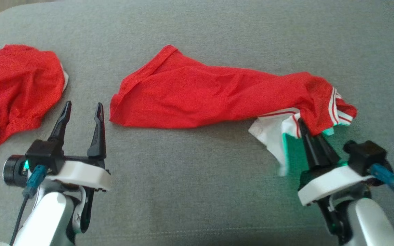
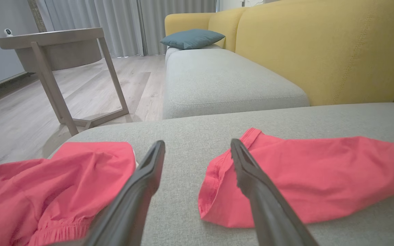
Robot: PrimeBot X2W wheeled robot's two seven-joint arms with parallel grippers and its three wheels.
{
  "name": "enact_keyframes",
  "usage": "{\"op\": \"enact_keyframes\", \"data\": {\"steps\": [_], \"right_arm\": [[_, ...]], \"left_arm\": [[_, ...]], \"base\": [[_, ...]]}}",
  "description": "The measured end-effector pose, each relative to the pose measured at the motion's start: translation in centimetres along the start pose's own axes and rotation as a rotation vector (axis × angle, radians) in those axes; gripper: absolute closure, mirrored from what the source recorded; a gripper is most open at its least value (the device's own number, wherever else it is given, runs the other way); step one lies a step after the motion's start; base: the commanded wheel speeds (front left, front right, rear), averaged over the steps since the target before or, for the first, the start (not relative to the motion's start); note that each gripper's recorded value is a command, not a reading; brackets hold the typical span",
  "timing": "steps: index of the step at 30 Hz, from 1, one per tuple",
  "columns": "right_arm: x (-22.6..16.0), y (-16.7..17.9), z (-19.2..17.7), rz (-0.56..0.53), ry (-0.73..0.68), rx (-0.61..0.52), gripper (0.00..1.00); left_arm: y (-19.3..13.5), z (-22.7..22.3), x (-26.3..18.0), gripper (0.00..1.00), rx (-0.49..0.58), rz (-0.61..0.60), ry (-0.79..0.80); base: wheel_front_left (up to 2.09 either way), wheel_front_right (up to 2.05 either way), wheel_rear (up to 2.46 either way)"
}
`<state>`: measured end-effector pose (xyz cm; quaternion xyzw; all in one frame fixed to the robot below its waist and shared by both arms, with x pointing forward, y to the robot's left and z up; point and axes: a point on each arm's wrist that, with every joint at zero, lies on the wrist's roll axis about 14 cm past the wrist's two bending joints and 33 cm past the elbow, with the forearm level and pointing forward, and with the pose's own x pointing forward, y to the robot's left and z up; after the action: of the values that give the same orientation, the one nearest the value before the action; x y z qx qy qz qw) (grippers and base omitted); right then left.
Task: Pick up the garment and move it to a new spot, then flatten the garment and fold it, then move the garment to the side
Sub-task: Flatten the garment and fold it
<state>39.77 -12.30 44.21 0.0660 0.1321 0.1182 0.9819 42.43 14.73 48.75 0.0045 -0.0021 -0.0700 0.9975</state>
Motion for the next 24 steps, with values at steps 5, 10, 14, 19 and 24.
{"op": "enact_keyframes", "data": {"steps": [5, 10, 14, 19, 24], "right_arm": [[-1.8, -0.7, 4.2, -0.004, -0.12, -0.052, 1.0], [-3.2, -1.4, 8.3, -0.014, -0.217, -0.107, 1.0], [-3.6, -1.7, 9.9, -0.017, -0.245, -0.129, 1.0], [-2.9, -2.7, 10.0, -0.029, -0.227, -0.132, 1.0], [-0.7, -3.7, 9.5, -0.031, -0.195, -0.126, 1.0]], "left_arm": [[-0.8, 0.4, 0.3, 0.0, -0.002, -0.02, -0.013], [-1.3, 0.7, 0.6, 0.0, -0.003, -0.034, -0.022], [-1.5, 0.6, 0.7, 0.0, -0.004, -0.037, -0.021], [-1.3, 0.1, 0.7, 0.0, -0.004, -0.033, -0.008], [-1.1, -0.3, 1.3, 0.0, -0.007, -0.028, 0.0]], "base": [[0.0, 0.0, 0.0], [0.0, 0.0, 0.0], [0.0, 0.0, 0.0], [0.0, 0.0, 0.0], [0.0, 0.0, 0.0]]}}
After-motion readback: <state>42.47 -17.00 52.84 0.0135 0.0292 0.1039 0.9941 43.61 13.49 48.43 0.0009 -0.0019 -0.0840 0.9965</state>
